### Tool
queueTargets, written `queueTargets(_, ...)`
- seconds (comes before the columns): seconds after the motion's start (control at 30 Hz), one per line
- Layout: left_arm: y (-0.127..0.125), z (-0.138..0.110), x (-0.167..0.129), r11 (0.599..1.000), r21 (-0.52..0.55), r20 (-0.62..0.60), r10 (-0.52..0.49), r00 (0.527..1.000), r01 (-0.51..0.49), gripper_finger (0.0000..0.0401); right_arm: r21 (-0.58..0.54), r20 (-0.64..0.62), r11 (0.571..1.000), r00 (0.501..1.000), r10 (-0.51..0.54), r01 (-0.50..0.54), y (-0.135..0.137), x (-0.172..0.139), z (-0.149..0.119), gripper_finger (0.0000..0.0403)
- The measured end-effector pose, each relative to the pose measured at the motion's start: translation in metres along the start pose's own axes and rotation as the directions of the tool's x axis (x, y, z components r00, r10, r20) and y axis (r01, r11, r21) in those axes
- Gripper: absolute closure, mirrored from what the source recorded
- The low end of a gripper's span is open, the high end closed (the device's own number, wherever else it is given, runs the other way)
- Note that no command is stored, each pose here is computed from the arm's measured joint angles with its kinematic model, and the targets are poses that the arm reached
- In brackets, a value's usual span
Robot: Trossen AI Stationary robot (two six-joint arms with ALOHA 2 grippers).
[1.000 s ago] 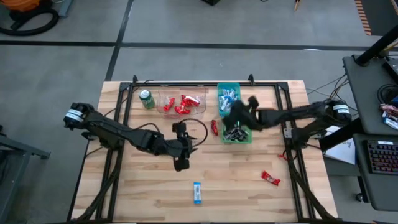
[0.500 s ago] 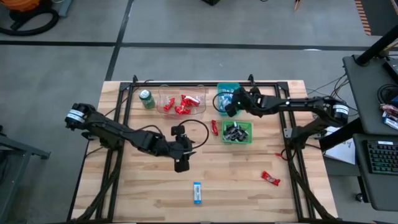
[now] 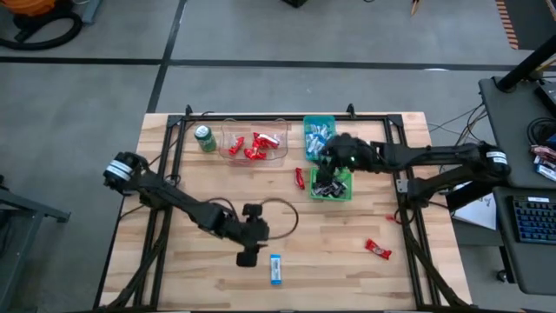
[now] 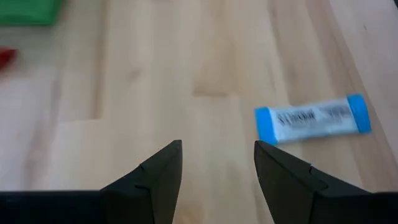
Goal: Sort candy
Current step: Put the white chocolate bar into the blue bin
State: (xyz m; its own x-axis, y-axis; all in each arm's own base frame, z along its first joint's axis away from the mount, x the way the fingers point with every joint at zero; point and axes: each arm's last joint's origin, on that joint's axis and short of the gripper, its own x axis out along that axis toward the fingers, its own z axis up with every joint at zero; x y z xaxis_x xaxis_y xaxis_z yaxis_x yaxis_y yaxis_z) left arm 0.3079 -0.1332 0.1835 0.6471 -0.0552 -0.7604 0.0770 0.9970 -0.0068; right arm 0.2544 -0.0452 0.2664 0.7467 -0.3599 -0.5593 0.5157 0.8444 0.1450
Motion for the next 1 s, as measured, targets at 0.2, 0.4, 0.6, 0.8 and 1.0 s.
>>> queueTargets(0.2, -0.018, -0.008, 0.021, 0.993, 0.097, -0.004, -0.07, 0.998, 0.071, 0.0219, -0.074, 0.011, 0.981, 0.983, 0.183, -0.181, 0.041, -0.019, -0.011, 0.0239)
queueTargets(0.4, -0.03, -0.009, 0.042, 0.944, 0.243, 0.04, -0.241, 0.97, 0.224, 0.0221, -0.124, -0.056, 0.946, 0.954, 0.296, -0.301, 0.078, -0.031, -0.034, 0.0239)
queueTargets(0.6, -0.037, -0.013, 0.056, 0.88, 0.401, 0.047, -0.296, 0.954, 0.254, 0.0225, -0.195, -0.139, 0.895, 0.914, 0.38, -0.402, 0.107, -0.045, -0.058, 0.0239)
queueTargets(0.8, -0.037, -0.015, 0.058, 0.831, 0.494, 0.024, -0.306, 0.952, 0.254, 0.0225, -0.188, -0.176, 0.861, 0.879, 0.444, -0.473, 0.123, -0.06, -0.072, 0.0239)
queueTargets(1.0, -0.036, -0.017, 0.059, 0.775, 0.585, 0.009, -0.302, 0.953, 0.239, 0.0225, -0.19, -0.194, 0.841, 0.859, 0.474, -0.506, 0.13, -0.069, -0.079, 0.0239)
